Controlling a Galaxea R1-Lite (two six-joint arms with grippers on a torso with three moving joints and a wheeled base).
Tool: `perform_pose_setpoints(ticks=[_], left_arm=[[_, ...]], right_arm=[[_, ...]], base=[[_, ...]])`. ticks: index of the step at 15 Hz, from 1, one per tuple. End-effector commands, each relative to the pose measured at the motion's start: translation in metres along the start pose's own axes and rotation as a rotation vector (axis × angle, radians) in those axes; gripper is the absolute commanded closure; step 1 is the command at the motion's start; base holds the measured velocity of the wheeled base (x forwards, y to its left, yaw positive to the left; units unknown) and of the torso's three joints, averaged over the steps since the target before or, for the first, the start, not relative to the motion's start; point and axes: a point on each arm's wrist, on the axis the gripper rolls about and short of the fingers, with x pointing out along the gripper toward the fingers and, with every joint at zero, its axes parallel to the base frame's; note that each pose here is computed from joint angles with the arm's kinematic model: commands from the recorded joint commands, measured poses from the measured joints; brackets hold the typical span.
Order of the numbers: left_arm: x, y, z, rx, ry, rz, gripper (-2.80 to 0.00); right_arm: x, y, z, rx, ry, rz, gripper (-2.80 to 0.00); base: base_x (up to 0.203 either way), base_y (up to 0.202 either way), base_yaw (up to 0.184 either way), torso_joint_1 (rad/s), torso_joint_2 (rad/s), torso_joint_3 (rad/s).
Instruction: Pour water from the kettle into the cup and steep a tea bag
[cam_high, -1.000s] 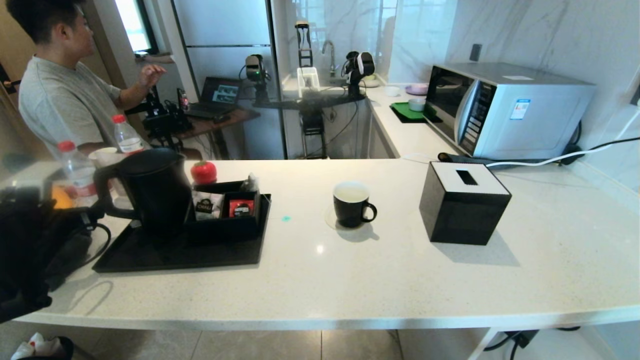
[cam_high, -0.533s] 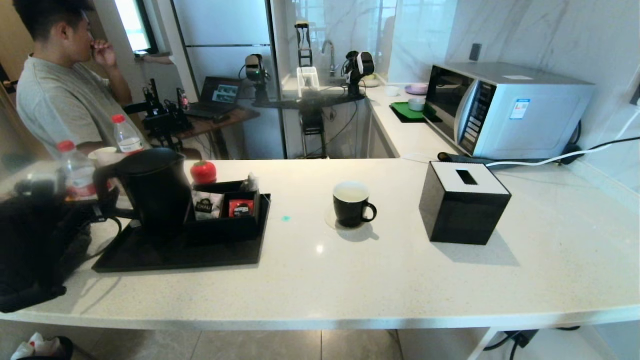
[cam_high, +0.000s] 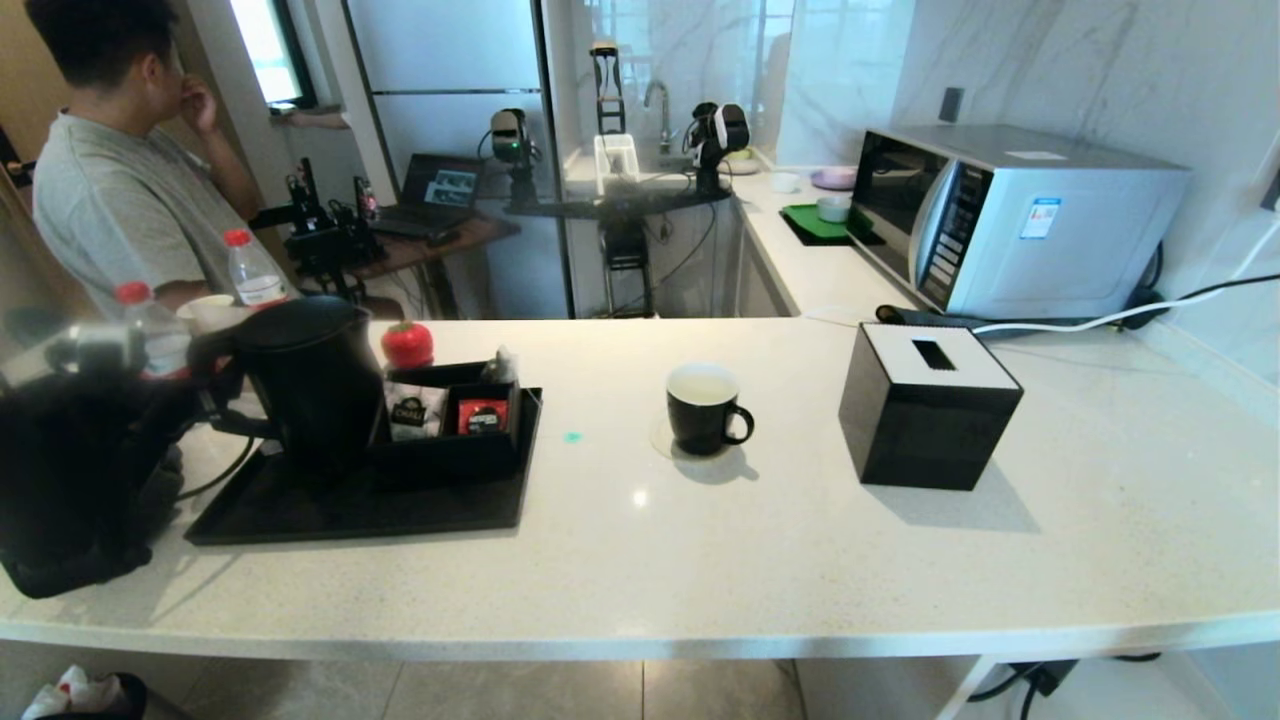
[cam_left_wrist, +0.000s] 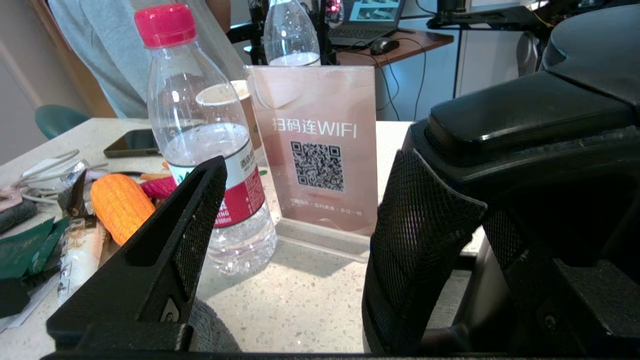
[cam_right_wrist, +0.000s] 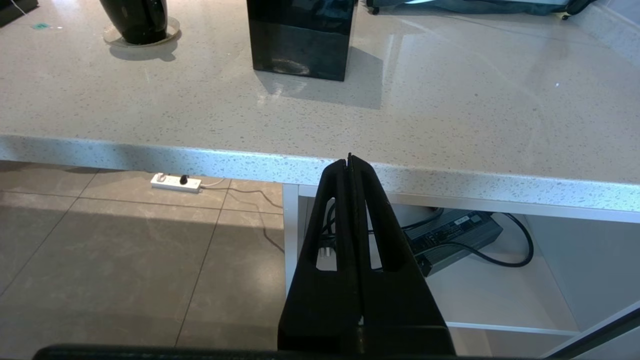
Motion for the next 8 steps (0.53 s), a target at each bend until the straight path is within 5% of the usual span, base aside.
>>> perform_pose_setpoints(ticks=[1,8], left_arm=[[0.0023,0.0012,0.0073,0.013,-0.062,0.001,-2.80],[0.0086,0.0027,0.0121,0.037,-0.094,0.002,-2.80]], right_arm=[[0.0001,0.0000,0.0001,-0.001,0.001,0.001,0.00],[0.0001,0.0000,0.0001,-0.001,0.001,0.001,0.00]], base=[[0.000,0.000,0.000,0.000,0.00,0.000],[0.000,0.000,0.000,0.000,0.00,0.000]])
